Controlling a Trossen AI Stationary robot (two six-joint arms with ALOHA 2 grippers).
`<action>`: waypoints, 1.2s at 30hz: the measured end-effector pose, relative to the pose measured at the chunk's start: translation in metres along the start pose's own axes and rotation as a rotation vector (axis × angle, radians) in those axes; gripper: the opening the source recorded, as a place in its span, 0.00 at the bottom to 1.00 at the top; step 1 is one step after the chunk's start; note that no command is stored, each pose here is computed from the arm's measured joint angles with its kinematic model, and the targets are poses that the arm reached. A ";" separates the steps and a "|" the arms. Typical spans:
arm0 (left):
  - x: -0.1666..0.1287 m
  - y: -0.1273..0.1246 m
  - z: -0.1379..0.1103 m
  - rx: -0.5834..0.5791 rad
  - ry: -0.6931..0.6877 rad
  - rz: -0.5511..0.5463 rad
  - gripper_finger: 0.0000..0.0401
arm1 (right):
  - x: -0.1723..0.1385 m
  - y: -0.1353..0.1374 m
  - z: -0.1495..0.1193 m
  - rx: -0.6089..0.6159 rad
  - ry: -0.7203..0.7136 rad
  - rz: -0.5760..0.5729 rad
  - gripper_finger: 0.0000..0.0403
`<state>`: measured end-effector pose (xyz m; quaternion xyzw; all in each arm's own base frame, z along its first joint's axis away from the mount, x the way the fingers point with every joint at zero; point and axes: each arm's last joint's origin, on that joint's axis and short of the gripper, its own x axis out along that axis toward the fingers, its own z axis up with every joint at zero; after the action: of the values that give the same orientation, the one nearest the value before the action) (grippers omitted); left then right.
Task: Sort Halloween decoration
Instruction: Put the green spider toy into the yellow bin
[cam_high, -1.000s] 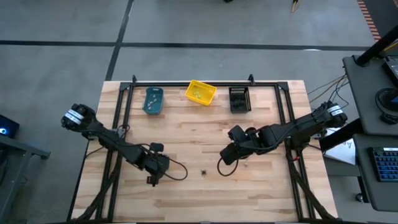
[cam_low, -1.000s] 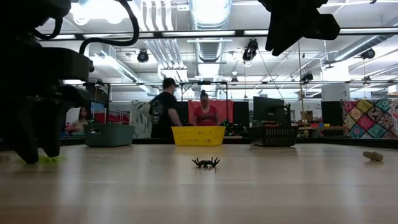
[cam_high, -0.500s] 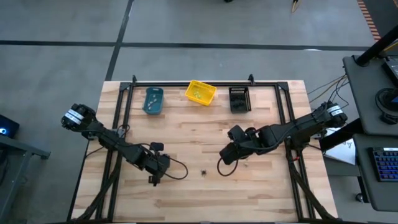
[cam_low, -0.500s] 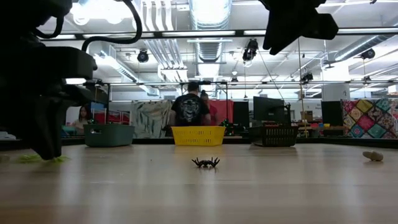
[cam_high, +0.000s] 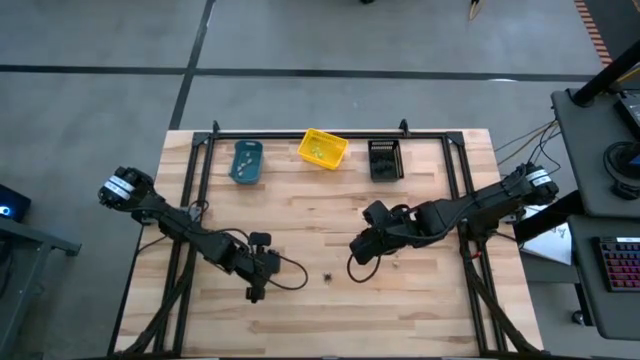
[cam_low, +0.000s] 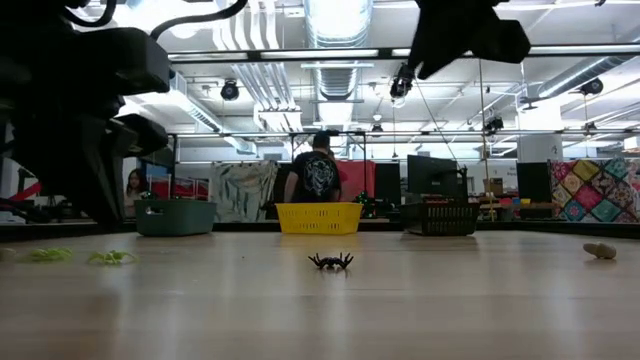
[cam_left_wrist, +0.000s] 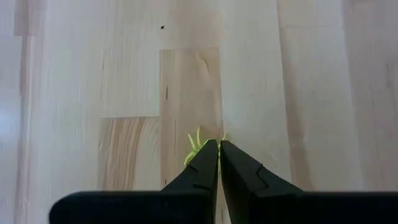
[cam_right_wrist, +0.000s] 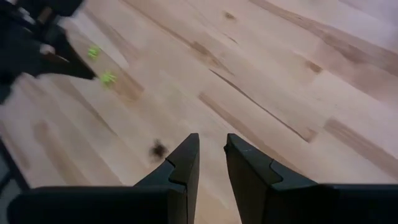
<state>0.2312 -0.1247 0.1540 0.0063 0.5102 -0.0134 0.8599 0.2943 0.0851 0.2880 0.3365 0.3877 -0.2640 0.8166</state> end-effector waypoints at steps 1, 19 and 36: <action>0.000 0.000 0.000 0.000 0.000 0.000 0.00 | 0.000 0.001 0.002 0.008 -0.009 0.015 0.18; -0.048 0.010 0.005 -0.255 -0.266 -0.126 0.00 | 0.033 0.015 0.041 -0.041 -0.041 0.267 0.15; -0.029 0.012 -0.022 -0.353 -0.184 -0.110 0.00 | 0.113 0.029 0.038 0.058 0.065 0.331 0.15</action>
<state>0.1980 -0.1115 0.1686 -0.1734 0.4236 0.0289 0.8886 0.3947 0.0563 0.2246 0.4276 0.3452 -0.1260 0.8259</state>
